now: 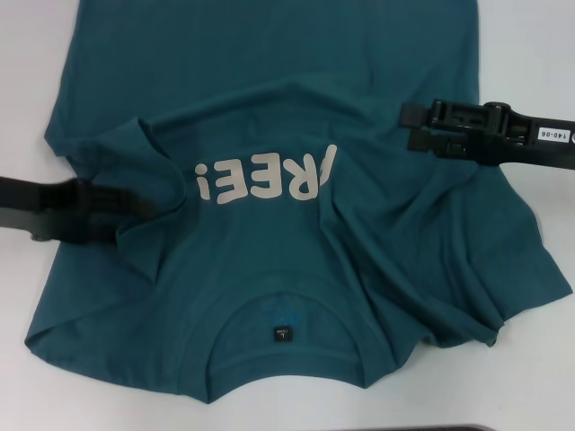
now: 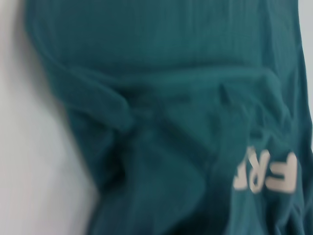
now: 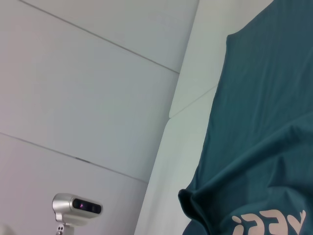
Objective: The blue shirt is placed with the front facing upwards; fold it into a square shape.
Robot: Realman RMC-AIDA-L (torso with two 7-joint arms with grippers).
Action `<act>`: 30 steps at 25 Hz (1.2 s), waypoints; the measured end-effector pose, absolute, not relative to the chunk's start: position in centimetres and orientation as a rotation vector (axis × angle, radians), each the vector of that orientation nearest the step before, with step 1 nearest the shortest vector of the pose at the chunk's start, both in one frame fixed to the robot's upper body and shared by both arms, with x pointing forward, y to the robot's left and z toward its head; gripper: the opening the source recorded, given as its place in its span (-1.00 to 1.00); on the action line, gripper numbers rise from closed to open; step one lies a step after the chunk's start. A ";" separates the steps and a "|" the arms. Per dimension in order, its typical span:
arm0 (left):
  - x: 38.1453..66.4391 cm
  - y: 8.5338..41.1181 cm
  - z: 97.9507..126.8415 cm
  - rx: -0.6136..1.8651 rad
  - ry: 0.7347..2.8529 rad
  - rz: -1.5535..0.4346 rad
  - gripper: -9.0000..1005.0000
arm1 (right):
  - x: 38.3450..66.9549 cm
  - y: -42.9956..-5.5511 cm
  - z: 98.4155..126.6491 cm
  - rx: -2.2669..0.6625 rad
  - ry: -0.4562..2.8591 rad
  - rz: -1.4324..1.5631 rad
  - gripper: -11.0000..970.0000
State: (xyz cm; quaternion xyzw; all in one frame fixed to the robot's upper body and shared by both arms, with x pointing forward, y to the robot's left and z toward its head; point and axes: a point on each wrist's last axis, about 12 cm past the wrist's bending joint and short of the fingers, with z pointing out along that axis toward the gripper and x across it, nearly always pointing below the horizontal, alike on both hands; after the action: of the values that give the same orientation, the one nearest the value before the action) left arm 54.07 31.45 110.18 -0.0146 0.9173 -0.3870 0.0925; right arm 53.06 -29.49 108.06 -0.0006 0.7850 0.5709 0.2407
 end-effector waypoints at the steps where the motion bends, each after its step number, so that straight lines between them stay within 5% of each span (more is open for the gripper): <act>1: 54.0 30.9 110.1 -0.020 2.734 -1.164 0.68 | 53.0 -29.5 108.0 0.001 2.147 1.562 0.82; 10: 53.7 28.1 112.2 0.202 2.646 -1.441 0.68 | 53.1 -29.5 108.1 -0.005 2.151 1.562 0.83; 20: 55.9 31.0 112.0 -0.110 2.485 -1.290 0.68 | 53.0 -29.7 108.0 0.006 2.149 1.558 0.83; 30: 58.4 28.4 110.5 -0.160 2.497 -1.195 0.68 | 53.2 -29.5 108.2 -0.006 2.152 1.562 0.82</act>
State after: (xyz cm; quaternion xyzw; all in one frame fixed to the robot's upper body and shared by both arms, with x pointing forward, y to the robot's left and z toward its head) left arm 58.40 28.37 110.50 -0.0567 0.8853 -0.4236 0.1832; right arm 53.19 -29.48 108.18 -0.0024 0.7858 0.5704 0.2391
